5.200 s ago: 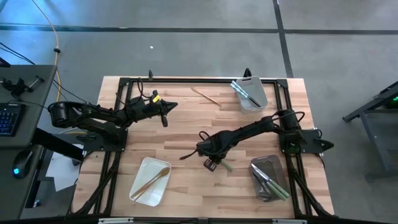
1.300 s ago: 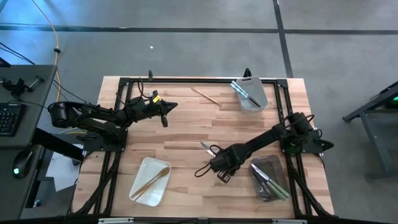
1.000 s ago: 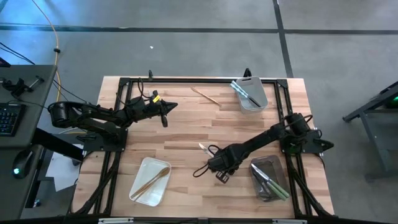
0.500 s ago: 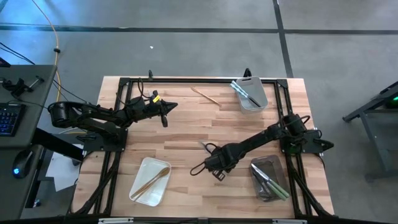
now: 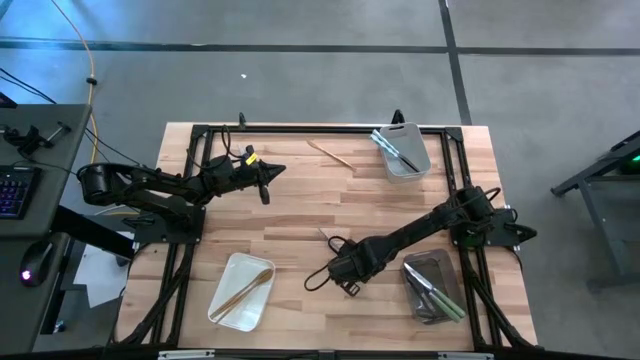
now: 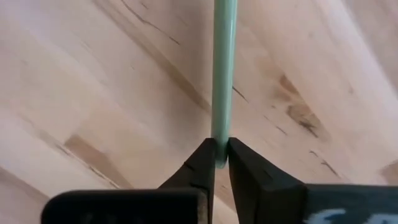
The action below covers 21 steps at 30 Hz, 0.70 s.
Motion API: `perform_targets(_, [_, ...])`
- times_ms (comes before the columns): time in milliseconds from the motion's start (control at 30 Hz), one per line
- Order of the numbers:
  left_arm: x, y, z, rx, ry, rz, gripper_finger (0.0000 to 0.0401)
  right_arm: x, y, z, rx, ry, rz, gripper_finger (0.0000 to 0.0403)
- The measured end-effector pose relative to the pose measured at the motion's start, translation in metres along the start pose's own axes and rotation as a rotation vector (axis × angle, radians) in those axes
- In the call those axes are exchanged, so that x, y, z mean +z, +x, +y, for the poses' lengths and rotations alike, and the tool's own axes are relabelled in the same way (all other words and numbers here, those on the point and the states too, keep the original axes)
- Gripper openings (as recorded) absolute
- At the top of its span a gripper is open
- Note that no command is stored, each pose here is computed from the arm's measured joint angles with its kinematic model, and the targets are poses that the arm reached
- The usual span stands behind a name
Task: Sort silverware by color (type)
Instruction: Put the green table knife into the black bin
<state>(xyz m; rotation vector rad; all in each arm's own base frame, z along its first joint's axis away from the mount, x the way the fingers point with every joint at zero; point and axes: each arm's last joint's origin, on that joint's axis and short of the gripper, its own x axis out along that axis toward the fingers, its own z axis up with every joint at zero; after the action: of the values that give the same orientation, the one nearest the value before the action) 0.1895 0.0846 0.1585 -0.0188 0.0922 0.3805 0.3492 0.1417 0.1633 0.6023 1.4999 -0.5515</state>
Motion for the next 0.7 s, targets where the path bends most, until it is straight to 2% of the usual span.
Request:
perform_targets(167, [0.000,0.000,0.000,0.000,0.000,0.000,0.0000,0.002,-0.009,0.005,-0.001,-0.027,-0.061,0.0002])
perform_targets(300, [0.000,0.000,0.000,-0.002,0.000,0.000,0.0000,0.002,-0.002,0.003,0.009,-0.034,-0.065,0.0005])
perform_targets(433, [0.000,0.000,-0.002,-0.055,0.002,0.000,0.0000,0.004,0.005,0.001,0.025,-0.051,-0.071,0.0004])
perform_targets(500, [-0.001,0.000,-0.003,-0.103,0.016,0.006,0.0000,0.007,0.007,0.000,0.040,-0.056,-0.079,0.0005])
perform_targets(700, [-0.009,0.001,-0.015,-0.350,0.100,0.105,0.0001,0.012,0.008,-0.002,0.053,-0.101,-0.096,0.0005])
